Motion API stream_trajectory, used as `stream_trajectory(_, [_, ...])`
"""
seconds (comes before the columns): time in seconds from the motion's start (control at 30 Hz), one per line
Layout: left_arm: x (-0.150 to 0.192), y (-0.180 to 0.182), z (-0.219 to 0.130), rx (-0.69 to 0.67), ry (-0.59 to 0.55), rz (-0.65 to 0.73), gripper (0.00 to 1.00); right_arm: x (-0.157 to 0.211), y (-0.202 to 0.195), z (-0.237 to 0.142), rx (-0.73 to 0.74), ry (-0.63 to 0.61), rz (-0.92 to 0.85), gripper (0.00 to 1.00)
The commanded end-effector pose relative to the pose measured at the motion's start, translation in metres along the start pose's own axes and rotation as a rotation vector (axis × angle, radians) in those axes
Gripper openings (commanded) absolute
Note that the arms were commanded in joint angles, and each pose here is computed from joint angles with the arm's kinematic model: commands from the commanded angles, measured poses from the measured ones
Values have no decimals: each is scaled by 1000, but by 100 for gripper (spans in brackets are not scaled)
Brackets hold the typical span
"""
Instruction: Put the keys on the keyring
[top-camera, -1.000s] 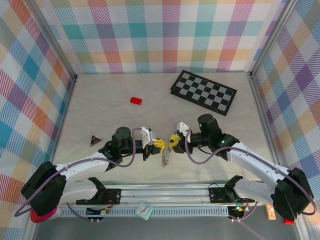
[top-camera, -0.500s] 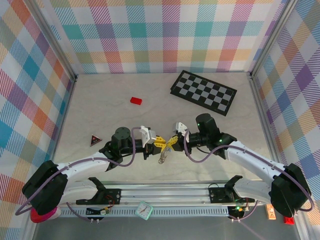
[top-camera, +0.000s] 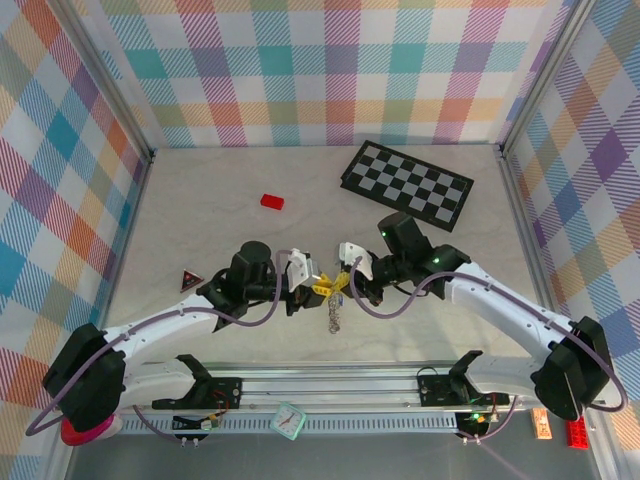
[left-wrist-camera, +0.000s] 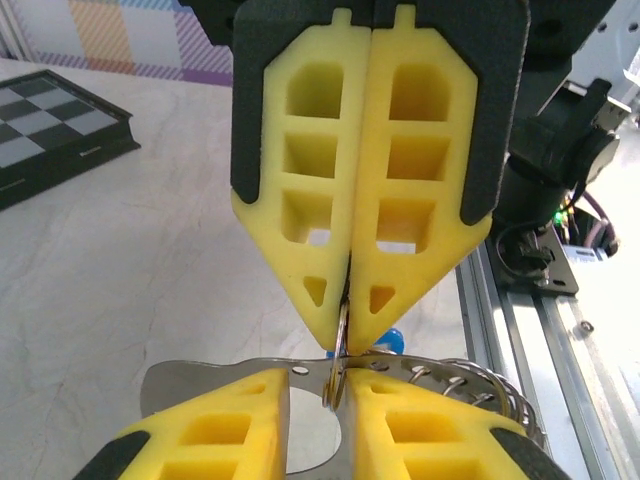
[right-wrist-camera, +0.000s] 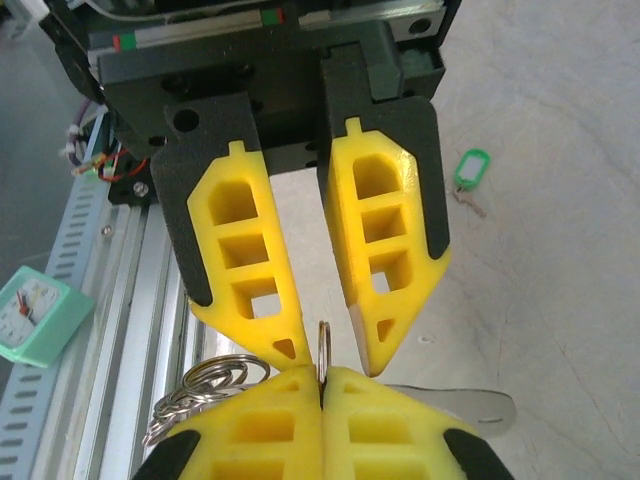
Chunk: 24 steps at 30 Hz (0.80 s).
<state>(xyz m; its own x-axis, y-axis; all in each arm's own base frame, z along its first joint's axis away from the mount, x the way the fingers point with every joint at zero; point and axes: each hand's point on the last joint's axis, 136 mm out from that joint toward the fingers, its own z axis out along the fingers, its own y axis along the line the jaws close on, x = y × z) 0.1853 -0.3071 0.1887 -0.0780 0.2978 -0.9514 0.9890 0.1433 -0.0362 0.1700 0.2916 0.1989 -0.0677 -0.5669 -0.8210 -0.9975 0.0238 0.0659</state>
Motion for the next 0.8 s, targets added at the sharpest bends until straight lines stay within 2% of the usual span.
stream_trajectory(0.0, [-10, -3, 1, 34, 5, 52, 19, -1, 12, 0, -48, 42, -60, 0])
stream_trajectory(0.3, [-13, -5, 2, 59, 9, 59, 13, 1, 15, 7, -68, 101, -93, 0])
stream_trajectory(0.43, [-16, -7, 2, 70, 2, 63, 1, 0, 17, 8, -73, 101, -91, 0])
stream_trajectory(0.5, [-15, -8, 1, 72, 1, 61, 0, -2, 16, 7, -62, 90, -82, 0])
stream_trajectory(0.53, [-16, -9, 0, 71, -4, 62, 0, -4, 14, 5, -46, 71, -71, 3])
stream_trajectory(0.57, [-16, -9, 0, 73, -7, 59, 0, -7, 12, 2, -30, 41, -59, 11])
stream_trajectory(0.63, [-16, -12, -2, 75, -25, 57, 0, -14, 10, -7, -9, -38, -34, 21])
stream_trajectory(0.77, [-20, -14, -4, 69, -82, 54, 0, -18, 9, -15, 10, -144, 14, 29])
